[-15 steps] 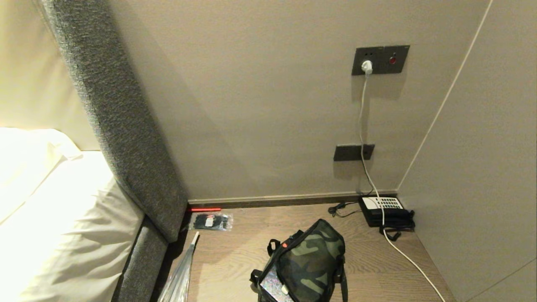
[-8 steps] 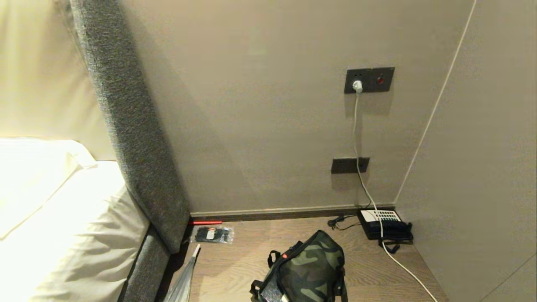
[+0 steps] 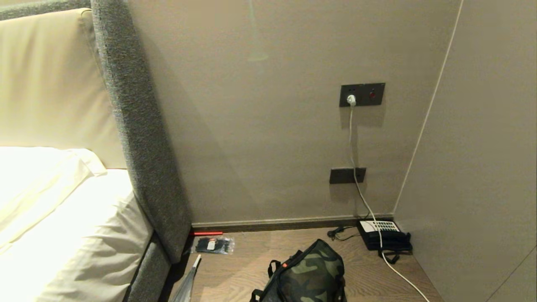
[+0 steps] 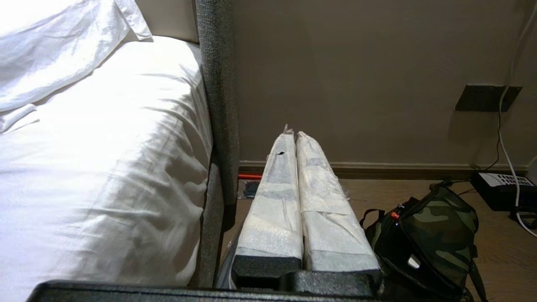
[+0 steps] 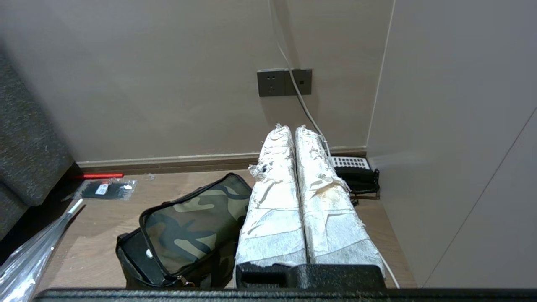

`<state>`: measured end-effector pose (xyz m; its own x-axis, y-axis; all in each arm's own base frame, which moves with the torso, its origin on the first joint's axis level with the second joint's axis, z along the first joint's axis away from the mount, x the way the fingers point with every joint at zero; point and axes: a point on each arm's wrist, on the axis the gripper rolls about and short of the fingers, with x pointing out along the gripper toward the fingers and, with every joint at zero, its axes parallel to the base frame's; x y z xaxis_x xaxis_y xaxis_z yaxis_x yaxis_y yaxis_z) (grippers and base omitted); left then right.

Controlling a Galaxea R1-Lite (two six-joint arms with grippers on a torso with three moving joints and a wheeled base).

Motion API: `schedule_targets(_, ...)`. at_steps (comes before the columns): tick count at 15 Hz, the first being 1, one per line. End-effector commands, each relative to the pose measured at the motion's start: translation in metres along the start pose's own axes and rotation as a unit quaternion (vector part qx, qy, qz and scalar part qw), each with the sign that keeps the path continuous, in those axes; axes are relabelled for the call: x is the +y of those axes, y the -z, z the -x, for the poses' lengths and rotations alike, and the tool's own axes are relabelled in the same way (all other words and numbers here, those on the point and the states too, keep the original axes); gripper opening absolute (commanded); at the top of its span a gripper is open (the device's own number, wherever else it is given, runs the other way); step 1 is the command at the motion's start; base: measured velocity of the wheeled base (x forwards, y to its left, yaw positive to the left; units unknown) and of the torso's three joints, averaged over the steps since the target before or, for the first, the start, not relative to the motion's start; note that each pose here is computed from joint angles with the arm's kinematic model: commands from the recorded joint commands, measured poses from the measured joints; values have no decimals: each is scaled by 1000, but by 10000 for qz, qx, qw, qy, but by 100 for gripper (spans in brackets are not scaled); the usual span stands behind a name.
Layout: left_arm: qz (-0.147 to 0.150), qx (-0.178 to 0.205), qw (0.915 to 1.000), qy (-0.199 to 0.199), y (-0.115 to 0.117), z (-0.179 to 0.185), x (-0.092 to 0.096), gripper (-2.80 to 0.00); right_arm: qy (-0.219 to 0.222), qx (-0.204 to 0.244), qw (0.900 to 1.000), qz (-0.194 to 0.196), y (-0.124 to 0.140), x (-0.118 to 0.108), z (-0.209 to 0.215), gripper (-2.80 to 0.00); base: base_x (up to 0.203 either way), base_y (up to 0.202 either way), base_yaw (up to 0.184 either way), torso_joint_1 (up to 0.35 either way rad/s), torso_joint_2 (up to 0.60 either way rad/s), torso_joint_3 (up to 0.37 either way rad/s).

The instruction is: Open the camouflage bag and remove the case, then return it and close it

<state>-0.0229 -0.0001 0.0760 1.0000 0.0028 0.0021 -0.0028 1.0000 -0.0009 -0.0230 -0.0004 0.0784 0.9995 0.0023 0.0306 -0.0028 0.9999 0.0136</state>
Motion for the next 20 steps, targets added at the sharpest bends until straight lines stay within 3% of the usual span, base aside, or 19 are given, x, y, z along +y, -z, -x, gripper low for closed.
schedule_targets(1, 3, -12, 10000, -1, 0, 0, 0, -280, -4, -31, 10000, 5, 4, 0, 1, -280, 0, 0, 0, 0, 0, 0)
schedule_targets(20, 3, -12, 10000, -1, 0, 0, 0, -280, -12, -54, 10000, -23, 4, 0, 1, -280, 0, 0, 0, 0, 0, 0)
